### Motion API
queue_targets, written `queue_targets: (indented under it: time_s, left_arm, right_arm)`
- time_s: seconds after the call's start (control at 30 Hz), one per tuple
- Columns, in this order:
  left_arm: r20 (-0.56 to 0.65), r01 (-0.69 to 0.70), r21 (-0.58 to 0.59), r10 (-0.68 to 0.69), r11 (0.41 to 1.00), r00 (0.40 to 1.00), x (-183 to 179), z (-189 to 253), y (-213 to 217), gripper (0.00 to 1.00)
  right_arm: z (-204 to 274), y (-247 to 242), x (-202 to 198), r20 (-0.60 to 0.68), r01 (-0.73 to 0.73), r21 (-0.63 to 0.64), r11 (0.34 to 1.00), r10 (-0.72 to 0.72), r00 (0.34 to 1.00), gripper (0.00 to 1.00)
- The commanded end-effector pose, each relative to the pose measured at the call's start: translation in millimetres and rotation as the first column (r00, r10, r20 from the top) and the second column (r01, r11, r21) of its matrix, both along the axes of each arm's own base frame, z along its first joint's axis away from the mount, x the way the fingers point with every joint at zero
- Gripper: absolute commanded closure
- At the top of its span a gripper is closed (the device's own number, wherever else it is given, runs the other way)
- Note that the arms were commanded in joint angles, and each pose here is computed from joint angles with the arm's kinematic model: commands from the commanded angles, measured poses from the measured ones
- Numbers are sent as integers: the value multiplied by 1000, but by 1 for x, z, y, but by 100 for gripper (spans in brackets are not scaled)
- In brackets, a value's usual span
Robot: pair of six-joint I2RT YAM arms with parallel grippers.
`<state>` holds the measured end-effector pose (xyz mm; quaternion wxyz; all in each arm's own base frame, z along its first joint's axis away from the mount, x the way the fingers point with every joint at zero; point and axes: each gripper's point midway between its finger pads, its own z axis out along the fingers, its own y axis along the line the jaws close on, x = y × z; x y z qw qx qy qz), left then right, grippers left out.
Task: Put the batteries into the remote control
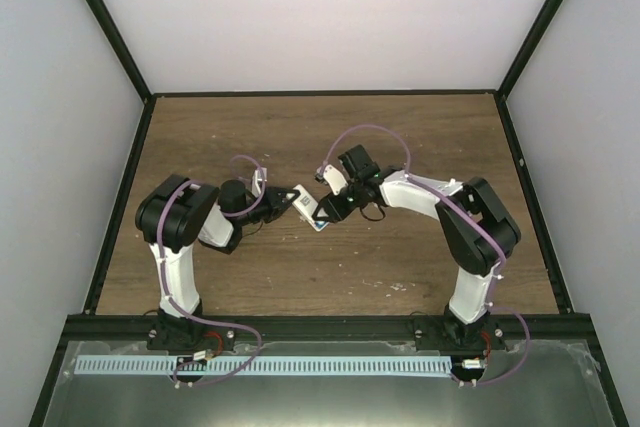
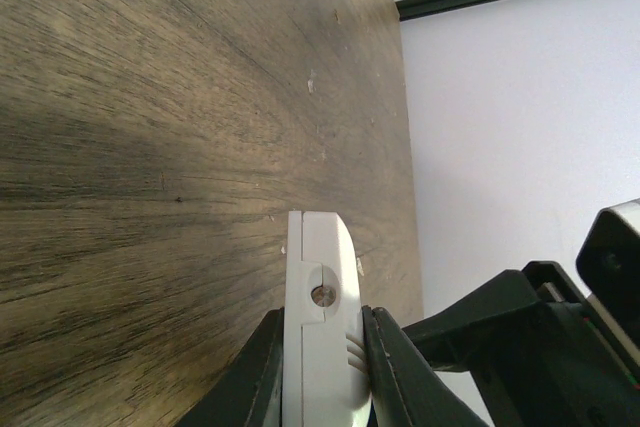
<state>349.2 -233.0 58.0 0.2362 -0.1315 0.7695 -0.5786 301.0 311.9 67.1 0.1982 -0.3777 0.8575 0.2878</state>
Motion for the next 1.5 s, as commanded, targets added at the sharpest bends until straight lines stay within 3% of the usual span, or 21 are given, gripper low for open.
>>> queue_targets:
  time_s: [0.0,0.73,1.47]
  left_arm:
    - [15,10,17,-10,1000,1000,-2,-5,-1,100]
    - [12,9,19,-9,1000,1000,-2,-6,-1,100]
    - [11,10,17,-10,1000,1000,-2,-6,-1,100]
  right_arm:
    - [-1,10,-3,15,-51,-21,998,51,999,60]
    - [-24,4,-8,13,-57,-118,991,59,998,59]
    - [-24,21,-15,-28,-48,-99,994,46,999,53]
